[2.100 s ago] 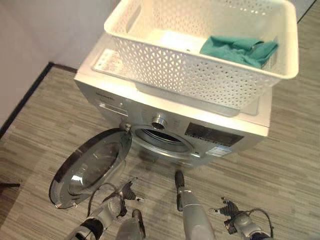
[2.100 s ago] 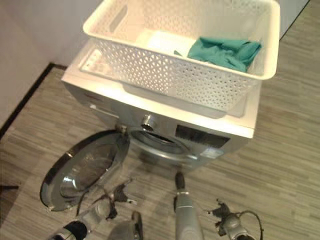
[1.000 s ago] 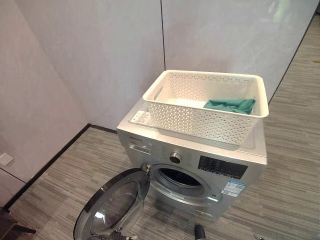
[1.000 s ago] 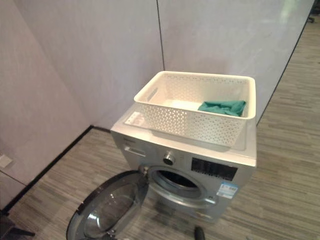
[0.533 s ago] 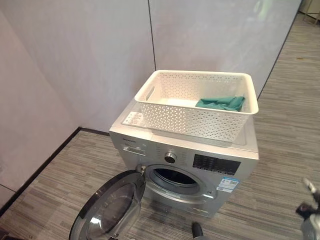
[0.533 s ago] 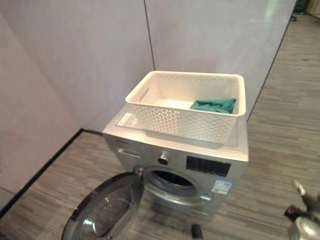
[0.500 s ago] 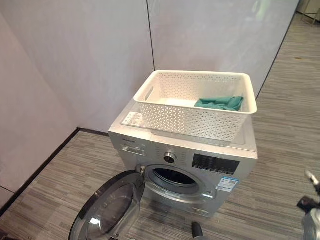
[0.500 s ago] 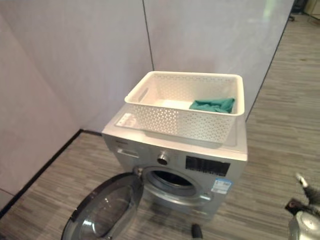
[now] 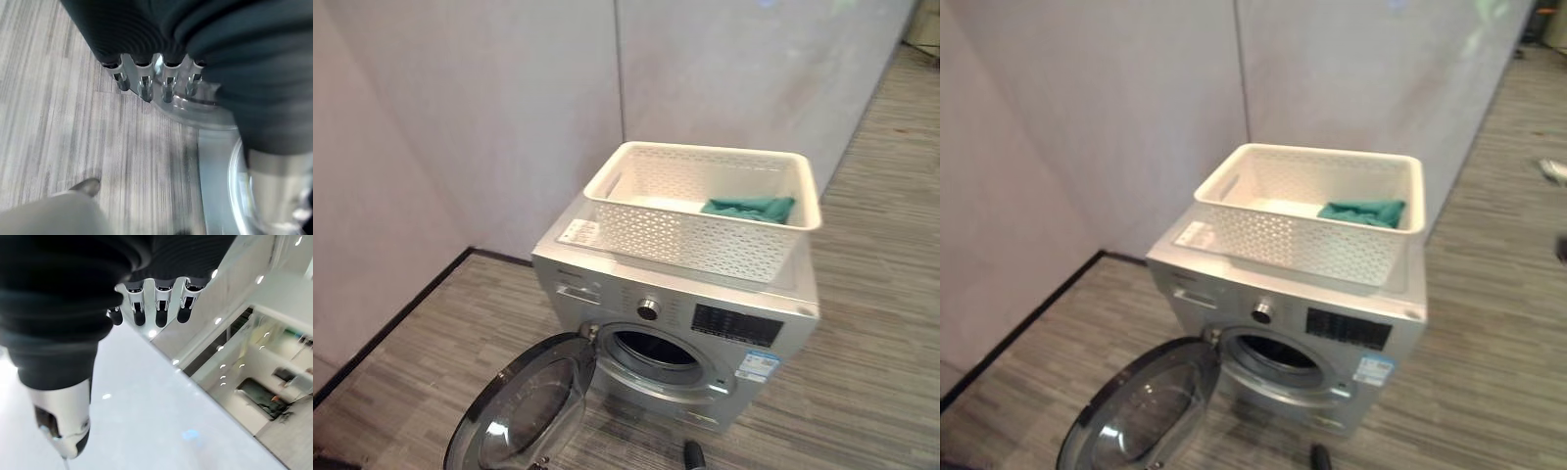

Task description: Grab the laundry basket,head to the washer,open it,put in the laundry and shut it.

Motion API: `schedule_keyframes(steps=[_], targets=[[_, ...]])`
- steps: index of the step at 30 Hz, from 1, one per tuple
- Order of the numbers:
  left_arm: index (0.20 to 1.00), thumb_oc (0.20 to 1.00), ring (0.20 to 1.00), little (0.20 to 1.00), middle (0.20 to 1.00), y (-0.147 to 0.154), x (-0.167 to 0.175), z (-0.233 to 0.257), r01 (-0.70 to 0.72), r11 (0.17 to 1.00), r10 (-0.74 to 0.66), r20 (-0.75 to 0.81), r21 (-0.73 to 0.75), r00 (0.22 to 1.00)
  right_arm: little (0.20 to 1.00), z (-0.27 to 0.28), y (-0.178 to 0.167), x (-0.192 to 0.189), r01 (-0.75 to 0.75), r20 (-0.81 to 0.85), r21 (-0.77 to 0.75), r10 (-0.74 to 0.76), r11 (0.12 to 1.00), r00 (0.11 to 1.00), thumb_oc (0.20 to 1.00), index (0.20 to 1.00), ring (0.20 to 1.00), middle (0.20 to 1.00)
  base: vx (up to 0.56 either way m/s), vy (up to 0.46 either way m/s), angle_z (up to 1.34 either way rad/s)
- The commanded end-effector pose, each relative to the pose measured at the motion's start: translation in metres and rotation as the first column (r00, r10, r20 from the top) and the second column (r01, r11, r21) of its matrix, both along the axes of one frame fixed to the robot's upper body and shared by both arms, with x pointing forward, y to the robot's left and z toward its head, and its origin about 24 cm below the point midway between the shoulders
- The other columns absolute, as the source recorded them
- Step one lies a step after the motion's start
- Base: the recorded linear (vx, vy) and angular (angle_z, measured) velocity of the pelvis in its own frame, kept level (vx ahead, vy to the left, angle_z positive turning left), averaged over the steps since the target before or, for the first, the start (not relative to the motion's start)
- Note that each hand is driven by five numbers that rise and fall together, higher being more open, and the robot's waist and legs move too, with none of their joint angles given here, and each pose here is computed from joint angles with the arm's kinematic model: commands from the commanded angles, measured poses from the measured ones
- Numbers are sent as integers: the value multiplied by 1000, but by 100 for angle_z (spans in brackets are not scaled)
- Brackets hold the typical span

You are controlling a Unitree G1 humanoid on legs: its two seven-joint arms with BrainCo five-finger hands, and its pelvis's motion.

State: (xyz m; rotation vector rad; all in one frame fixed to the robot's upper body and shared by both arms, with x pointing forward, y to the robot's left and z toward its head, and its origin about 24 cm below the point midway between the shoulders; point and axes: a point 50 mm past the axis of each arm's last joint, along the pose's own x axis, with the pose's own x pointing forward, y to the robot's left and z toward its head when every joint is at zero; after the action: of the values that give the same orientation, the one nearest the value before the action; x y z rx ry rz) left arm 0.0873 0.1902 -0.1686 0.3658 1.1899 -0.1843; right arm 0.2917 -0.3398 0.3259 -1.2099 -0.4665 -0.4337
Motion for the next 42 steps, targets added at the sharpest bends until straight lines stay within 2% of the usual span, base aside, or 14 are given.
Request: schedule_keyframes(steps=[1,3,5,7,8,12,19,23,28,38,42], targets=[[1000,1000,1000,1000,1000,31,1,4,-42,998,42,3,50,999,1000,-23,14,23,-70,-159,11,71,997,985,1000,1000,1000,1000,0,0,0],[1000,1000,1000,1000,1000,31,-2,4,-56,998,56,-1,40,998,1000,-18,21,36,-59,-260,-68,39,996,965,1000,1000,1000,1000,0,0,0],[1000,1000,1000,1000,1000,32,-7,3,-70,997,70,-22,25,997,1000,-16,30,50,-81,-364,-79,47,994,930,1000,1000,1000,1000,17,-27,5],[1000,1000,1000,1000,1000,30,-7,3,-73,997,74,-22,20,997,1000,-14,32,51,-85,-363,-84,49,993,930,1000,1000,1000,1000,8,-18,11],[1000,1000,1000,1000,1000,31,-15,1,-96,995,96,-46,0,994,1000,-19,38,62,-93,-442,-105,37,990,896,1000,1000,1000,1000,12,-18,17],[1000,1000,1000,1000,1000,35,-24,1,-162,987,161,-65,-15,985,1000,-24,45,70,-100,-530,-170,-5,980,848,1000,1000,1000,1000,6,-34,10],[1000,1000,1000,1000,1000,40,-37,0,-236,971,232,-92,-31,968,1000,-46,37,69,-102,-649,-242,-83,965,756,1000,1000,1000,1000,-6,-37,14],[1000,1000,1000,1000,1000,49,-37,2,-343,939,342,-60,-25,938,1000,-55,27,68,-73,-672,-258,-125,963,730,1000,1000,1000,1000,-12,-53,12],[1000,1000,1000,1000,1000,58,-37,5,-376,926,376,-44,-9,926,1000,-60,18,66,-42,-700,-255,-154,966,698,1000,1000,1000,1000,-22,-52,9],[1000,1000,1000,1000,1000,66,-14,12,-397,917,398,51,-31,916,1000,-63,-5,59,43,-750,-277,-244,960,614,1000,1000,1000,1000,-28,-59,15],[1000,1000,1000,1000,1000,62,3,15,-331,943,333,87,-45,939,1000,-62,-14,59,94,-760,-288,-287,953,584,1000,1000,1000,1000,-28,-48,8]])
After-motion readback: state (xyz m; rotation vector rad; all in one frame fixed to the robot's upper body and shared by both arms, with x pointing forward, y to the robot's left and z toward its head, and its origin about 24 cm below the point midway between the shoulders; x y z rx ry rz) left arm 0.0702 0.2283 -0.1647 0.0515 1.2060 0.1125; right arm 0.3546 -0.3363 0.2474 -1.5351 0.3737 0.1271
